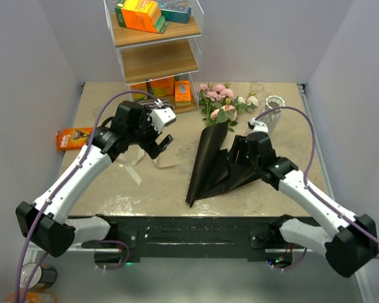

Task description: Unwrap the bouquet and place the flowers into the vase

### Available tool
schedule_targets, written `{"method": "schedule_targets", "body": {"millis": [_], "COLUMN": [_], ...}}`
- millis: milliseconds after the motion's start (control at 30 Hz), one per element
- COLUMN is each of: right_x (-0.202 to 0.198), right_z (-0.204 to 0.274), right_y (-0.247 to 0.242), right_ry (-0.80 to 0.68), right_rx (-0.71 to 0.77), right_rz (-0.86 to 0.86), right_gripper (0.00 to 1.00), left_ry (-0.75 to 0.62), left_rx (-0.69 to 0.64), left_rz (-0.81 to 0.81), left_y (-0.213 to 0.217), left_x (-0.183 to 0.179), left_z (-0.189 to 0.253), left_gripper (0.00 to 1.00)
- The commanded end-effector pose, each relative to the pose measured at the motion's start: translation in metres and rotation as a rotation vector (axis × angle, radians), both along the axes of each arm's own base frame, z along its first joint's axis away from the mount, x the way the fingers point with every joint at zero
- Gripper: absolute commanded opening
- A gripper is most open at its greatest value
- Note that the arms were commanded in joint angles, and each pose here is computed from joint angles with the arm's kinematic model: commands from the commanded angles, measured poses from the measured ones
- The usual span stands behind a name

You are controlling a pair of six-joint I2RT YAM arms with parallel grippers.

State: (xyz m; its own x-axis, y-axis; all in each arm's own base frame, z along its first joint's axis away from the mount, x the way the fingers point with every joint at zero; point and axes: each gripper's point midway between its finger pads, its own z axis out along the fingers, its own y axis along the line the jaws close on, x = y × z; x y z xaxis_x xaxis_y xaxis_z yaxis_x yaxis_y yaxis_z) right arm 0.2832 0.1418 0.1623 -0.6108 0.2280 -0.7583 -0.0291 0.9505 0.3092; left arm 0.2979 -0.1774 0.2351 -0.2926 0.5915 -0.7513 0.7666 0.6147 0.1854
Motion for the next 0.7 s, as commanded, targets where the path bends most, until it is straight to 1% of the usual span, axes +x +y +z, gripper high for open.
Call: {"method": "schedule_targets", "body": {"millis": [0,133,200,267,333,367,533,567,667], "right_x": [0.018,0.025,0.029,0.028,0.033,0.033,0.037,0.038,0.038], "right_z": [-0.023,-0.056,-0.067,-0.088,-0.095,-0.097,-0.099,-0.100,-0.104], "right_y": [0.021,0.032,0.035,0.035,0.036,0.036,0.034,0.034,0.038], "right_ry": [-0.003,0.043,0.052,0.101,0.093,0.094,0.077,0.078,0.080], "right_rx": [0.061,0.067,0.067,0.042,0.042,0.044,0.035,0.034,0.043], "right_rz": [0.013,0.019,0.016,0.006,-0.003,-0.005,-0.017,-0.018,-0.006], "right_gripper": [0.59,0.54,0.50,0.46,0.43,0.39,0.29,0.24,0.20], "left_ry": [-0.049,-0.042,-0.046,-0.052,-0.055,-0.060,-0.056,-0.053,-0.054], "left_rx": [-0.028,-0.014,-0.002,0.002,0.004,0.004,0.007,0.008,0.010], "left_rz": [0.029,0.042,0.053,0.056,0.057,0.061,0.064,0.064,0.065], "left_y": [0.006,0.012,0.017,0.019,0.020,0.021,0.022,0.023,0.023], "left_x": [-0.005,-0.011,-0.012,-0.014,-0.014,-0.015,-0.016,-0.017,-0.017], "left_z": [0.011,0.005,0.004,0.004,0.005,0.006,0.004,0.003,0.002], "left_gripper": [0.99,0.99,0.99,0.99,0.99,0.99,0.99,0.99,0.99]}}
